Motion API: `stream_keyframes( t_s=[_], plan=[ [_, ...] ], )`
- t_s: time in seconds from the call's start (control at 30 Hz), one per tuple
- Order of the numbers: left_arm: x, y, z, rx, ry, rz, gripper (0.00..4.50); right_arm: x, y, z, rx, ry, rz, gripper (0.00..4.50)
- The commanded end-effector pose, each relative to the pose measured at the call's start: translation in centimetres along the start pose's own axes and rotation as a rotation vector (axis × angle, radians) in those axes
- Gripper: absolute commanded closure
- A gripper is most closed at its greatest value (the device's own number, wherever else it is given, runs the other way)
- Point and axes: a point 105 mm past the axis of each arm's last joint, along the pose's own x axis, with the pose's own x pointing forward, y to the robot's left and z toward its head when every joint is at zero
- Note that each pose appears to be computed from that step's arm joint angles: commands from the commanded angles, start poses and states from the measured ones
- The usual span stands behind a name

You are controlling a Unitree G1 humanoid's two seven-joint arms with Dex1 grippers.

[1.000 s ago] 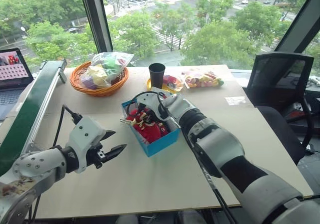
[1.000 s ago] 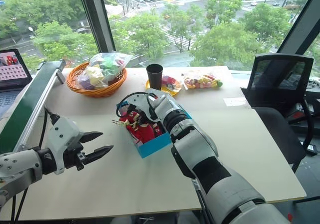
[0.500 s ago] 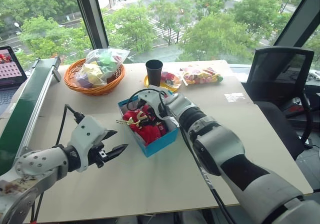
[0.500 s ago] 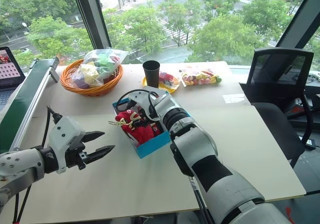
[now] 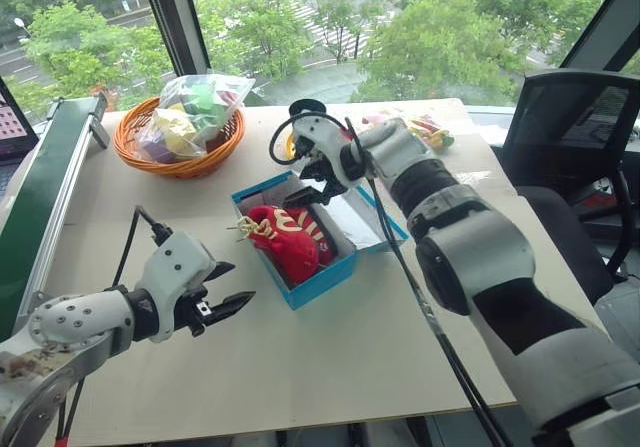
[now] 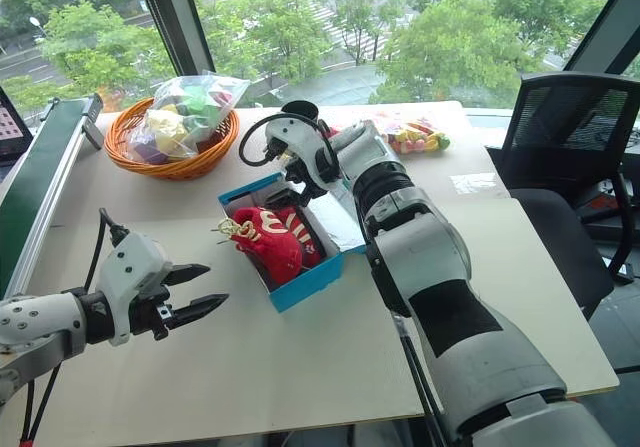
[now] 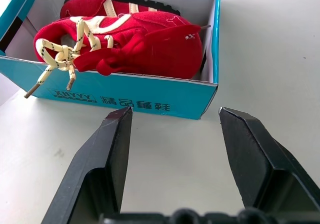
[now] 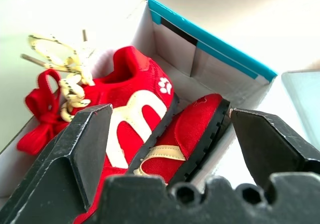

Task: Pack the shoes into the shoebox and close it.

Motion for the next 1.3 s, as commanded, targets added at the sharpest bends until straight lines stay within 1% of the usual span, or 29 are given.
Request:
stream_keyframes(
  t_s=[0.03,0.07,0.17,0.23,0.27,0.33,0.37,0.7,0.83,0.9,1.03,1.13,1.3],
  plan=[
    [0.0,0.1,0.6,0.038,-0.009,-0.008,1.56,-0.3,0.8,1.2,-0.095,-0.016,0.058,1.11],
    [0.1,0.1,0.6,0.039,-0.01,-0.01,1.56,-0.2,1.1,1.2,-0.106,-0.014,0.082,1.39],
    [0.1,0.2,0.7,0.042,-0.008,-0.013,1.56,0.4,2.0,1.0,-0.122,-0.01,0.124,2.47],
    [0.1,0.2,0.7,0.041,-0.009,-0.017,1.56,1.2,2.4,0.1,-0.14,0.012,0.132,3.17],
    [0.1,0.1,0.7,0.041,-0.009,-0.019,1.56,1.5,2.6,-0.2,-0.15,0.022,0.134,3.42],
    [0.1,-0.1,0.7,0.04,-0.008,-0.028,1.56,1.9,3.0,-0.4,-0.155,0.027,0.151,4.23],
    [0.1,-0.2,0.7,0.041,-0.008,-0.028,1.56,1.9,3.2,-0.4,-0.155,0.024,0.16,4.42],
    [-0.2,-0.5,0.6,0.037,0.009,-0.035,1.56,2.9,4.3,0.2,-0.174,0.006,0.183,4.42],
    [-0.3,-0.5,0.6,0.036,0.011,-0.032,1.56,3.5,4.7,-0.1,-0.168,0.01,0.191,4.42],
    [-0.5,-0.3,0.6,0.036,0.013,-0.019,1.56,4.1,4.8,-0.9,-0.164,0.024,0.184,4.42],
    [-1.6,1.1,1.1,0.007,-0.021,0.049,1.56,5.7,4.2,-3.3,-0.179,0.069,0.076,4.42],
    [-2.6,2.0,1.0,-0.008,-0.026,0.1,1.56,6.6,4.1,-4.8,-0.193,0.103,0.03,4.42],
    [-3.3,2.4,1.1,-0.012,-0.032,0.136,1.56,7.9,5.1,-7.5,-0.262,0.196,0.034,4.42]
  ],
)
